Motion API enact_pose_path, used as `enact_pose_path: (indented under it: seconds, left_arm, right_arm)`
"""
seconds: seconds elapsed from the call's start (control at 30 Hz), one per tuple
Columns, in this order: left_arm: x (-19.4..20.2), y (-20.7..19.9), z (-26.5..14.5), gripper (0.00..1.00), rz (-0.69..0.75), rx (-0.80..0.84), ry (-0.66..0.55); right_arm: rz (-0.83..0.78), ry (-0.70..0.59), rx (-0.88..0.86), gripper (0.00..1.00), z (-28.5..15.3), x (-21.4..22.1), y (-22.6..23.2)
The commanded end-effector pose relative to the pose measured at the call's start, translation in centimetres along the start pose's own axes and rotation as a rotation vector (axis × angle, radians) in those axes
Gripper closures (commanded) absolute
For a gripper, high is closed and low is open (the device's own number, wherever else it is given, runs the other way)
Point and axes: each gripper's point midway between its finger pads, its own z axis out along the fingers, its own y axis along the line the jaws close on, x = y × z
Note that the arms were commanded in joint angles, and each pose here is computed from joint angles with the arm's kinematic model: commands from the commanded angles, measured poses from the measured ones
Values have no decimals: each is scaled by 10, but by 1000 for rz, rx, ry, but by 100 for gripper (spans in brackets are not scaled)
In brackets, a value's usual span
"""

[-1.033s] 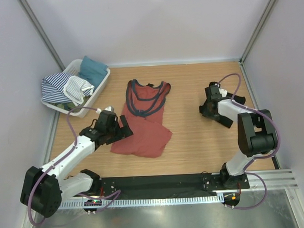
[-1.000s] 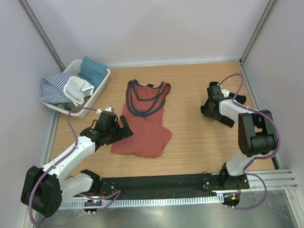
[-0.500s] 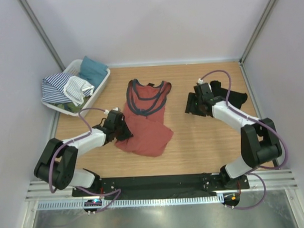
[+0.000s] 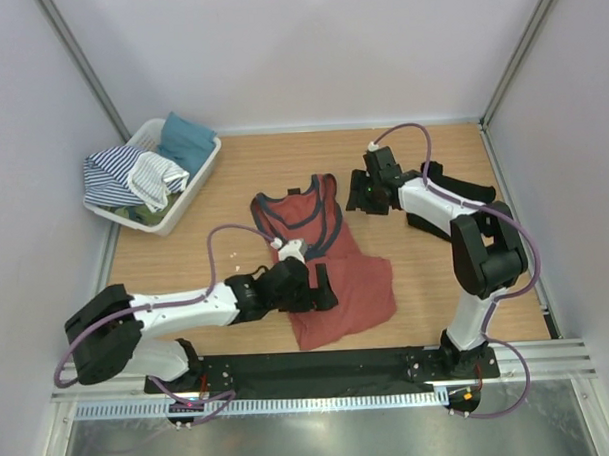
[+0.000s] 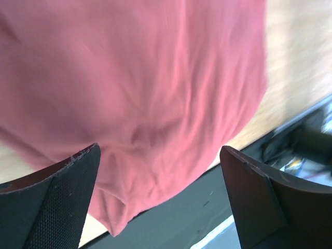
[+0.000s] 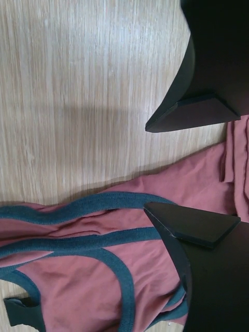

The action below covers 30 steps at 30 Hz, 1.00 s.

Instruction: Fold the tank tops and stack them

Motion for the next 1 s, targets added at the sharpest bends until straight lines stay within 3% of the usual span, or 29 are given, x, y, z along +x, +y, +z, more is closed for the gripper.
enact_pose_path:
  seconds: [0.0, 0.1, 0.3, 0.37, 0.47, 0.5, 0.67, 0.83, 0.9, 0.93, 0.97]
  left_arm:
    - [-56, 19, -26, 3, -38, -72, -142]
    - [-108, 62, -42, 8, -154, -102, -202]
    - [-177, 108, -52, 15, -190, -224, -322]
    - [-188, 131, -34, 19, -212, -280, -298]
    - [-207, 149, -3, 21, -268, -281, -264]
    - [-221, 142, 3, 21, -281, -224, -268]
    - [-240, 162, 42, 21, -310, -261, -227]
    - [-264, 167, 63, 30, -323, -262, -231]
    - [-271, 169, 69, 44, -320, -265, -235]
    - [-273, 171, 71, 60, -319, -268, -232]
    - [-277, 169, 70, 70, -315, -269, -236]
  right_arm:
    - [-28, -39, -64, 37, -28, -10, 13]
    - [-61, -34, -80, 40, -45, 7, 14]
    - [-136, 23, -110, 44, -69, 65, 14]
    - [-192, 65, -133, 42, -77, 93, 25]
    - [-305, 115, -171, 30, -83, 127, 49]
    - [-328, 118, -165, 28, -84, 133, 53]
    - [-368, 81, -99, 32, -71, 130, 60]
    - [-450, 129, -36, 36, -50, 147, 64]
    - [-482, 152, -31, 37, -44, 158, 67]
    - [-489, 153, -33, 37, -42, 159, 70]
    - [-496, 158, -32, 51, -41, 161, 71]
